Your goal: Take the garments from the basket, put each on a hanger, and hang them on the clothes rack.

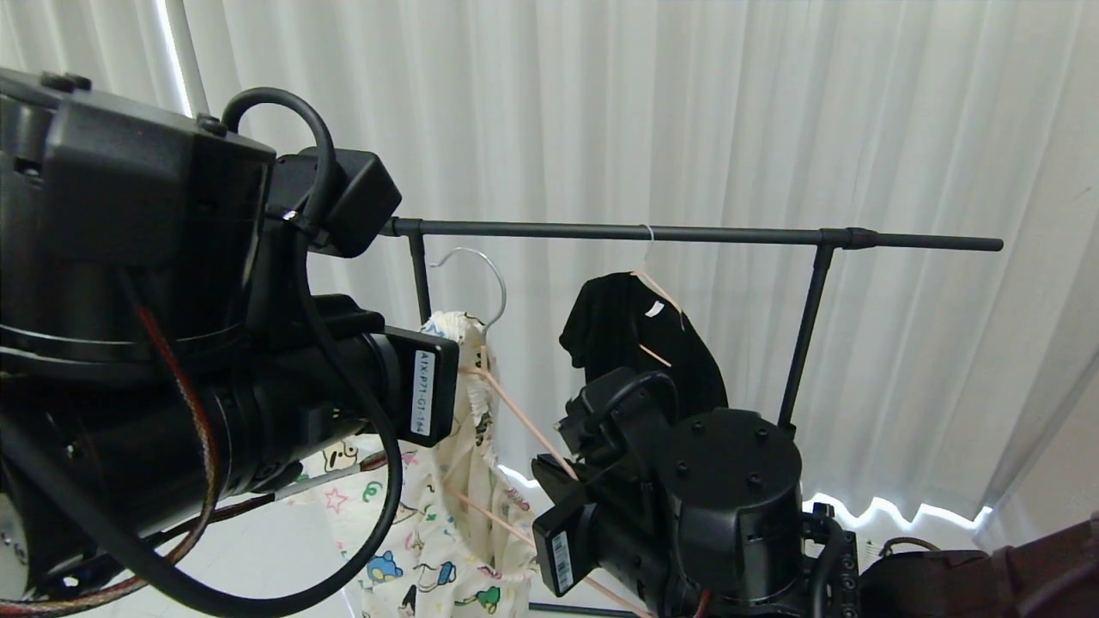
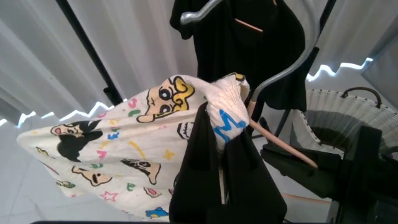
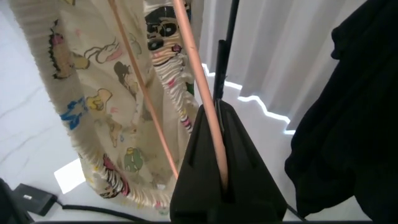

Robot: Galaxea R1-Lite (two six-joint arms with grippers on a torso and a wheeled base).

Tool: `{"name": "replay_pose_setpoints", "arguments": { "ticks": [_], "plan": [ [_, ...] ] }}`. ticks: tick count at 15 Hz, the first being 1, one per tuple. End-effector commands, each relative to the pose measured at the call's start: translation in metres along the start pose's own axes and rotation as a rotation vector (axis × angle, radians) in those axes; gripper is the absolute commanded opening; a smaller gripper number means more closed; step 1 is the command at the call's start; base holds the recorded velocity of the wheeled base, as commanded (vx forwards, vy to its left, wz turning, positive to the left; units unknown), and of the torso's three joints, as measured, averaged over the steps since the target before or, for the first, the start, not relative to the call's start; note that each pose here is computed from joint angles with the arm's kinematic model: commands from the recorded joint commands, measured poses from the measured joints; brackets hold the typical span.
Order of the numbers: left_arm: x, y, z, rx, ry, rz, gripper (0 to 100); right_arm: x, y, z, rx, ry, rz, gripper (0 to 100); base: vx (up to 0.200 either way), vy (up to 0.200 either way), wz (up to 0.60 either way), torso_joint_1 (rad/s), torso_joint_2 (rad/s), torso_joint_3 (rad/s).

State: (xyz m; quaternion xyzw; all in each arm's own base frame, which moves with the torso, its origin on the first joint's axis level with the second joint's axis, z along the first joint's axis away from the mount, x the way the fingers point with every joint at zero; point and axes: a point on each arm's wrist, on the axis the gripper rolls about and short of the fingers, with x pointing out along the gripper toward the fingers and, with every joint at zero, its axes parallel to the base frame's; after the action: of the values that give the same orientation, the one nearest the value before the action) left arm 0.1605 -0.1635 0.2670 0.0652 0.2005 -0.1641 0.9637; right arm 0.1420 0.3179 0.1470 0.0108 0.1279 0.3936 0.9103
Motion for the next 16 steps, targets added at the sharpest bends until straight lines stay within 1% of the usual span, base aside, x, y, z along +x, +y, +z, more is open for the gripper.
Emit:
{"name": "replay_pose_setpoints", "arguments": {
  "ticks": [1, 4, 5, 6, 7, 10, 12, 15, 16],
  "plan": [
    [0.0, 0.001, -0.001, -0.001, 0.001, 0.002, 0, 0.0, 0.002, -0.001, 0.006, 0.0, -0.008, 0, 0.0, 0.0, 0.0, 0.0, 0.0, 0.0],
    [-0.002, 0.001, -0.001, -0.002, -0.001, 0.004, 0, 0.0, 0.0, 0.0, 0.042, -0.011, -0.05, 0, 0.0, 0.0, 0.0, 0.0, 0.0, 0.0],
    [-0.002, 0.001, -0.001, -0.001, -0.002, -0.001, 0, -0.001, 0.0, 0.001, 0.044, -0.016, -0.053, 0, 0.0, 0.0, 0.0, 0.0, 0.0, 0.0],
    [-0.003, 0.001, -0.001, -0.002, -0.003, -0.001, 100, -0.001, 0.0, 0.001, 0.043, -0.017, -0.053, 0, 0.0, 0.0, 0.0, 0.0, 0.0, 0.0],
    [-0.002, 0.001, -0.001, 0.001, 0.0, -0.001, 100, -0.001, 0.001, 0.002, 0.041, -0.02, -0.054, 0, 0.0, 0.0, 0.0, 0.0, 0.0, 0.0],
    [-0.003, 0.001, -0.001, 0.0, -0.005, -0.003, 100, 0.003, 0.001, 0.012, 0.055, -0.055, -0.054, 0, 0.0, 0.0, 0.0, 0.0, 0.0, 0.0],
    [-0.007, 0.003, -0.002, -0.003, -0.009, -0.002, 100, 0.004, -0.001, 0.016, 0.059, -0.066, -0.061, 0, 0.0, 0.0, 0.0, 0.0, 0.0, 0.0],
    [-0.017, 0.009, -0.009, -0.005, -0.013, -0.003, 100, 0.006, -0.005, 0.022, 0.072, -0.132, -0.073, 0, 0.0, 0.0, 0.0, 0.0, 0.0, 0.0],
    [-0.021, 0.012, -0.013, -0.002, -0.013, -0.003, 100, 0.006, -0.006, 0.023, 0.073, -0.141, -0.079, 0, 0.0, 0.0, 0.0, 0.0, 0.0, 0.0]
  ]
}}
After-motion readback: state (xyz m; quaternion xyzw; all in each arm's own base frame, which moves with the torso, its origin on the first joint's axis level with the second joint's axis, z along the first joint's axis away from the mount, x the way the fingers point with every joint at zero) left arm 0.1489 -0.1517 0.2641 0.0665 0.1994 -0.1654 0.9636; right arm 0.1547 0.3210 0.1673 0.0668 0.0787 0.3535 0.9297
